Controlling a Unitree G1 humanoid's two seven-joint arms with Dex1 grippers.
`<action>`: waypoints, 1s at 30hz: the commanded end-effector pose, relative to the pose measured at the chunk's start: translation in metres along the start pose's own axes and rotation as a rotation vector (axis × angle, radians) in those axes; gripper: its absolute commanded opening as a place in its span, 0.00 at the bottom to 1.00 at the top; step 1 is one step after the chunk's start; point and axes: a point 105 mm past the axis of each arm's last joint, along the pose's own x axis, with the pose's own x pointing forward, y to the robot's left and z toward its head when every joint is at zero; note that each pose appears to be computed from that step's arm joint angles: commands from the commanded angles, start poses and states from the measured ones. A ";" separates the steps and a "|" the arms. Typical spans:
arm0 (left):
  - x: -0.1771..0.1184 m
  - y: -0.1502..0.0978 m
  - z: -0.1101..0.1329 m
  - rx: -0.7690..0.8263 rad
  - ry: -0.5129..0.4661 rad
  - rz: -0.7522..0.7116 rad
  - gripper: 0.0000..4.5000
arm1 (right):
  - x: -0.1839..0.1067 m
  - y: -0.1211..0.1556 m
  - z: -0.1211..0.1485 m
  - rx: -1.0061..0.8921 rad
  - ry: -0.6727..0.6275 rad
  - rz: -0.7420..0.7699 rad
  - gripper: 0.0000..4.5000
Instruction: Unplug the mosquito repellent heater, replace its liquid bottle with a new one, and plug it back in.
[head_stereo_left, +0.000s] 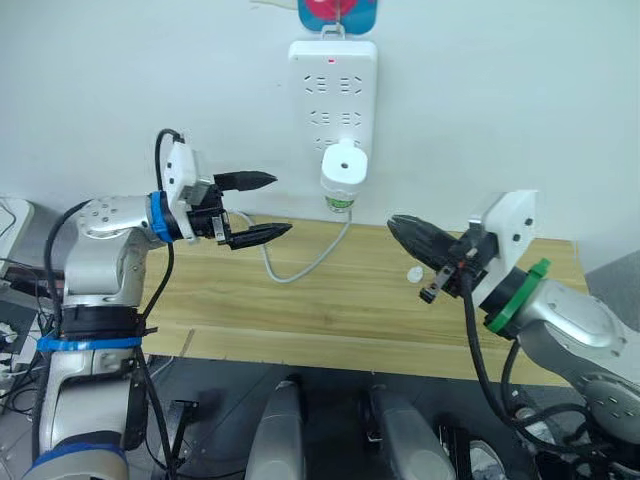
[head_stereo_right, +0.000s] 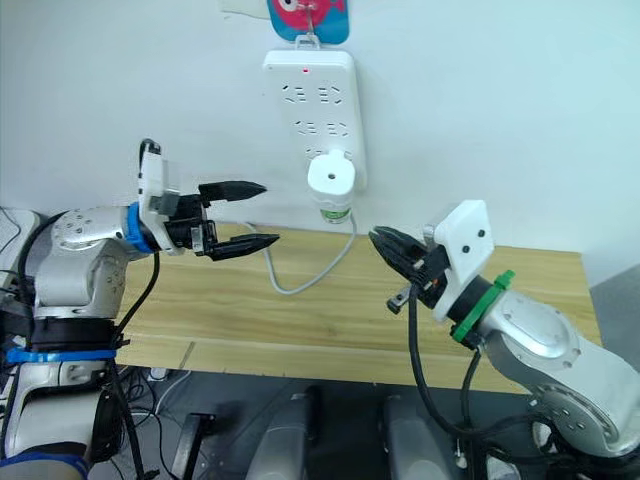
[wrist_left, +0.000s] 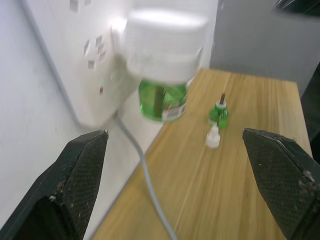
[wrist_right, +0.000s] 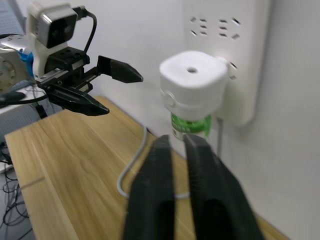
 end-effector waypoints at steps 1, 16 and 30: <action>0.001 -0.014 0.021 0.059 -0.082 -0.007 1.00 | 0.014 0.004 0.005 -0.034 -0.048 0.031 0.01; 0.003 -0.026 0.027 0.075 -0.118 -0.014 1.00 | 0.045 0.007 -0.003 -0.050 -0.057 -0.019 0.01; 0.009 -0.023 0.032 0.065 -0.132 -0.015 1.00 | 0.053 -0.002 -0.006 -0.042 -0.061 -0.090 0.01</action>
